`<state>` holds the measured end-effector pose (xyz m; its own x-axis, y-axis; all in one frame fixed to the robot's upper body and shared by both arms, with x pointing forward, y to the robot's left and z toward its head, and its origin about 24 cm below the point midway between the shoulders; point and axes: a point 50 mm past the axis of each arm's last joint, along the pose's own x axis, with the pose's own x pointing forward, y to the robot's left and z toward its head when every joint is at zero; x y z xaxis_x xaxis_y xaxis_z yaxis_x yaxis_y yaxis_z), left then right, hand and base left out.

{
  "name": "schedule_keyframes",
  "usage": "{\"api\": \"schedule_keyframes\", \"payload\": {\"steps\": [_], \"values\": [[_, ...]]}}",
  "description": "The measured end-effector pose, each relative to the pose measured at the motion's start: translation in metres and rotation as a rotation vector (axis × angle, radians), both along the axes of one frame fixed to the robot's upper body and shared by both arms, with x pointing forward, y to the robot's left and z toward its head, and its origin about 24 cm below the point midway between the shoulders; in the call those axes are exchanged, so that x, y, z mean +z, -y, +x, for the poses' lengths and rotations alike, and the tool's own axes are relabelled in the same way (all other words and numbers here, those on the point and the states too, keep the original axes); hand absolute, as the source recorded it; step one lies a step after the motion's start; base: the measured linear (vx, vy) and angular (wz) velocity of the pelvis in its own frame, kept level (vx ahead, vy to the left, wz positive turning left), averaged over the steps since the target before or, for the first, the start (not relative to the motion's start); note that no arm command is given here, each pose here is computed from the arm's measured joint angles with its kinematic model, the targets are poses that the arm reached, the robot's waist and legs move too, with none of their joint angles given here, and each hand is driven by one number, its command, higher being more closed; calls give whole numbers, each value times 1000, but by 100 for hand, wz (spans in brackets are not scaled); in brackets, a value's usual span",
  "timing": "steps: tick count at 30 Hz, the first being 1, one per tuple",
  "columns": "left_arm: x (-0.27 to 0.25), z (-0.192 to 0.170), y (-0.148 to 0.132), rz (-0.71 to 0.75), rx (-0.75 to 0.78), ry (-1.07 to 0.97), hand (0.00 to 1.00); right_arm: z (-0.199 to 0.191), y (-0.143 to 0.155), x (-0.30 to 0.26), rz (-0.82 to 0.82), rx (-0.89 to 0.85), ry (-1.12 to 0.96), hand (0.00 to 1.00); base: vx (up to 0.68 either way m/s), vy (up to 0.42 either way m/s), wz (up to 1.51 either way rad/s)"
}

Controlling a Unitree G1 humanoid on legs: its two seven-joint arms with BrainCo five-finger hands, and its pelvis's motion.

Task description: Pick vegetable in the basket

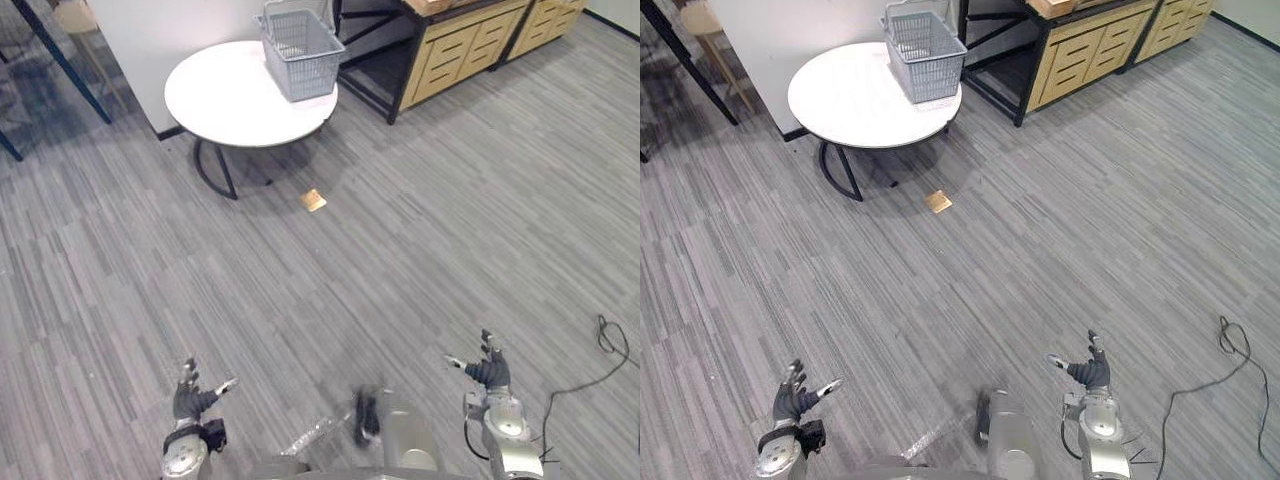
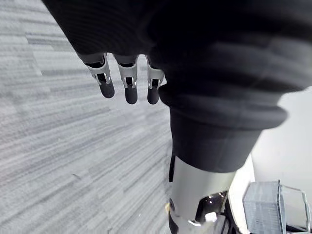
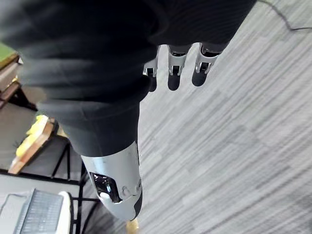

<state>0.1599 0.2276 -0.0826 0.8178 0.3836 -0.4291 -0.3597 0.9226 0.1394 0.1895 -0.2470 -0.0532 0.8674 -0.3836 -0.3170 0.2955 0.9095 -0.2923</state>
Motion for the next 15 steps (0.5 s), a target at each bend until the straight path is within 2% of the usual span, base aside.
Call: {"api": "schedule_keyframes", "payload": {"steps": [1, 4, 7, 9, 15], "values": [[-4, 4, 12, -39, -3, -5, 0, 10, 3, 7, -18, 11, 25, 0, 752, -126, 21], [-3, 11, 23, -74, -5, 16, 0, 18, 1, 14, -22, 28, 59, 0, 679, -157, 10], [-3, 11, 22, -71, -6, 22, 0, 22, -16, 14, 22, 52, 85, 0, 822, -172, -1], [-3, 10, 22, -72, -7, 18, 0, 22, -17, 15, 28, 52, 102, 0, 539, -92, -16], [-10, -6, 18, -66, 10, -34, 0, 16, -14, 8, 30, 37, 63, 0, 617, 95, -38]]}}
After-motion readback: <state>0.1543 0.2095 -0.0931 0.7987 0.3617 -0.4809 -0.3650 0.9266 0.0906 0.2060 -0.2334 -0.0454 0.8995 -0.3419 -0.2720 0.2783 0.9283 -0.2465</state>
